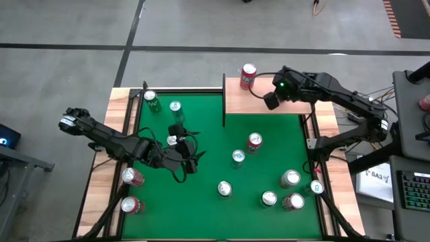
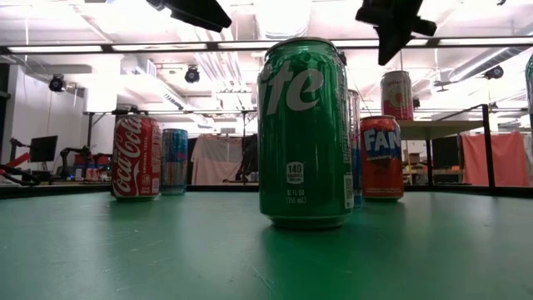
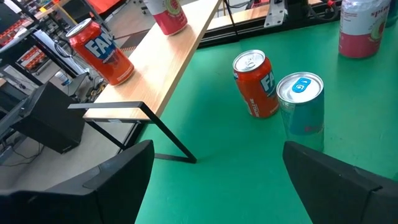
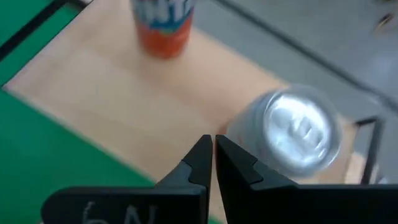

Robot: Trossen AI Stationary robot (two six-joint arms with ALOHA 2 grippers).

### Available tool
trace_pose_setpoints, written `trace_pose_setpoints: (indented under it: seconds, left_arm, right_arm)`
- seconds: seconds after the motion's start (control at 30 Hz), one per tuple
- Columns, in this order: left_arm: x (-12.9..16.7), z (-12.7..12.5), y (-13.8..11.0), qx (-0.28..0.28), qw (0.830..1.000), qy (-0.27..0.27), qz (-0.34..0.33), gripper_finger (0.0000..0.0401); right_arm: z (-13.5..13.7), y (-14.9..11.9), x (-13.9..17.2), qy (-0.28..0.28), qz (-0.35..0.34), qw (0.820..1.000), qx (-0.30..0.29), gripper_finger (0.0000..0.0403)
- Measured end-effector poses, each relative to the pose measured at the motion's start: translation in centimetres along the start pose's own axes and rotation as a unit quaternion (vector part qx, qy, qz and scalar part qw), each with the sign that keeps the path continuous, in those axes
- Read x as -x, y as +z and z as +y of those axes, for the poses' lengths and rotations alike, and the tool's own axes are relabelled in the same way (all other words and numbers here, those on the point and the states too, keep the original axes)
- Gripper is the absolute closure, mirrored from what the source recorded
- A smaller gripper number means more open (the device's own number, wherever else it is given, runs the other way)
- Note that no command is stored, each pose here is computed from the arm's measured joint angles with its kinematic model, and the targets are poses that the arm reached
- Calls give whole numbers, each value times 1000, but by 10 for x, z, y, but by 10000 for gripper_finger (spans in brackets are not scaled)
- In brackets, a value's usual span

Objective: Place canned beverage on shelf
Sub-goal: Put the left pink-white soda can on the shelf

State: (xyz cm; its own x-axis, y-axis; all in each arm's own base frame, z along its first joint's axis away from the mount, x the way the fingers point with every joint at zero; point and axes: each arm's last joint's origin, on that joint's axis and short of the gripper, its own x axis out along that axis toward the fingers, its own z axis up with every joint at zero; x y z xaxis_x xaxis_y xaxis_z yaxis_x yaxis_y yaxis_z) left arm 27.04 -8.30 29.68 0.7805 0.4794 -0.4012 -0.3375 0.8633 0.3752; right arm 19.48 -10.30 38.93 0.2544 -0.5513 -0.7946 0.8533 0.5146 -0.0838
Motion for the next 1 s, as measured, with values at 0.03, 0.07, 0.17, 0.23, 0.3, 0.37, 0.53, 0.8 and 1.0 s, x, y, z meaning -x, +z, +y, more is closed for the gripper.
trace_pose_setpoints:
  seconds: [0.03, 0.07, 0.17, 0.23, 0.3, 0.37, 0.53, 0.8, 1.0]
  left_arm:
    - [0, 0, 0, 0, 1000, 0, 0, 60]
    - [0, 0, 0, 0, 1000, 0, 0, 60]
    - [0, 0, 0, 0, 1000, 0, 0, 60]
    - [0, 0, 0, 0, 1000, 0, 0, 60]
    - [0, 0, 0, 0, 1000, 0, 0, 60]
    - [0, 0, 0, 1, 1000, 0, 0, 60]
    - [0, 0, 0, 1, 1000, 0, 0, 60]
    - [0, 0, 0, 2, 1000, 0, 0, 60]
    - [0, 0, 0, 2, 1000, 0, 0, 60]
  right_arm:
    - [-1, -1, 2, 5, 12, 1000, -6, 390]
    - [-2, -3, 4, 6, 25, 1000, -10, 390]
    - [-7, -12, 6, -13, 70, 997, -26, 390]
    - [-10, -16, 6, -33, 93, 995, -35, 390]
    - [-14, -19, 5, -55, 103, 992, -40, 390]
    - [-15, -19, 5, -71, 99, 992, -43, 390]
    - [-20, -17, 2, -90, 91, 991, -44, 390]
    - [-32, -12, -5, -114, 89, 989, -41, 390]
    - [-31, -4, -7, -97, 55, 993, -36, 390]
